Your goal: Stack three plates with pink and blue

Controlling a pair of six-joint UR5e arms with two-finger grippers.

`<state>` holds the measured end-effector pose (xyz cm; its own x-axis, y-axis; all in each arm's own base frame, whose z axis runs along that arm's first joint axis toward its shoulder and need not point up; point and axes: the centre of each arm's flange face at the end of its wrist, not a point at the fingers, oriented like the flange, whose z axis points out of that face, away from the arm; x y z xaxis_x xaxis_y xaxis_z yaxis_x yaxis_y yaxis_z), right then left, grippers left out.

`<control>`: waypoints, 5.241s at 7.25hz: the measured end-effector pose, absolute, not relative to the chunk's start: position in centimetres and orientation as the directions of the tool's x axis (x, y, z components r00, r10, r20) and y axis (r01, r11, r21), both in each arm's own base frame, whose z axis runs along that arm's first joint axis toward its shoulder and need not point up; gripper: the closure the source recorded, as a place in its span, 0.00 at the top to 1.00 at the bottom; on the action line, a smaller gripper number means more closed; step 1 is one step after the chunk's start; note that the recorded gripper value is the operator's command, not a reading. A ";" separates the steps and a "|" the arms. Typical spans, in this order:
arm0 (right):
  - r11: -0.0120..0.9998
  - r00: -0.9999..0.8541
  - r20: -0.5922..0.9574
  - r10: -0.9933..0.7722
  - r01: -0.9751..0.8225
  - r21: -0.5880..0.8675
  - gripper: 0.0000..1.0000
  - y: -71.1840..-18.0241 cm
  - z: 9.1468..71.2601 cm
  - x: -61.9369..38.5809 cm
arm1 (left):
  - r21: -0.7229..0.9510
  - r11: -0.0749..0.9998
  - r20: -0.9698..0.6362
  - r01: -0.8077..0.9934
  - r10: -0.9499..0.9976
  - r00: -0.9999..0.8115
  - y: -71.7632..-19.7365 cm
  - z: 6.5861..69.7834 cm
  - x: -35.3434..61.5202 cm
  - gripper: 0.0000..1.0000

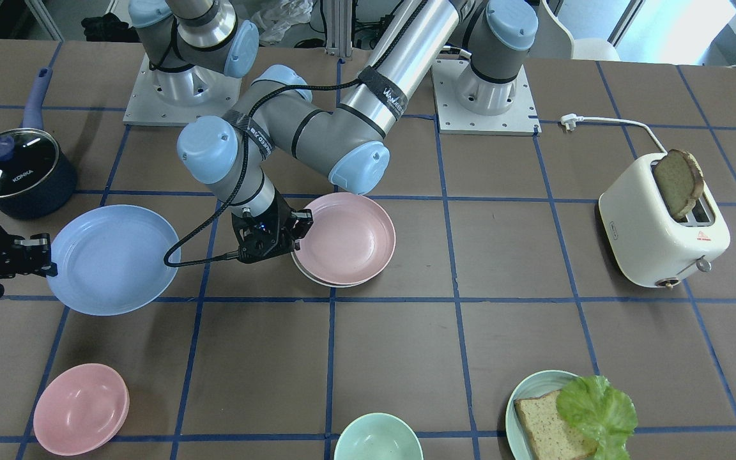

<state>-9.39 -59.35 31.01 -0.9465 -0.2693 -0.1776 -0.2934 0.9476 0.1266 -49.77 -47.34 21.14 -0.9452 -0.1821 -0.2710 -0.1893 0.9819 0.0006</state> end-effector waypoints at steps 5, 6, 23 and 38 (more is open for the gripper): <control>0.956 -0.957 -0.159 -0.245 -0.265 0.122 0.00 -59.1 32.5 -6.4 | 0.004 0.990 -0.264 -0.143 -0.137 -0.955 -47.3 23.6 -49.6 1.00; 0.954 -0.955 -0.151 -0.257 -0.276 0.121 0.00 -59.1 32.9 -4.5 | -0.012 0.991 -0.244 -0.130 -0.129 -0.961 -47.6 25.8 -49.6 0.98; 0.946 -0.953 -0.183 -0.243 -0.274 0.173 1.00 -51.0 22.9 28.0 | -0.130 0.991 0.015 0.035 0.037 -0.999 -54.1 54.9 -13.5 0.99; 0.998 -0.999 -0.041 -0.026 -0.024 -0.056 1.00 -52.8 51.7 16.5 | -0.008 0.998 0.018 0.060 0.060 -0.998 -50.6 51.7 -12.7 1.00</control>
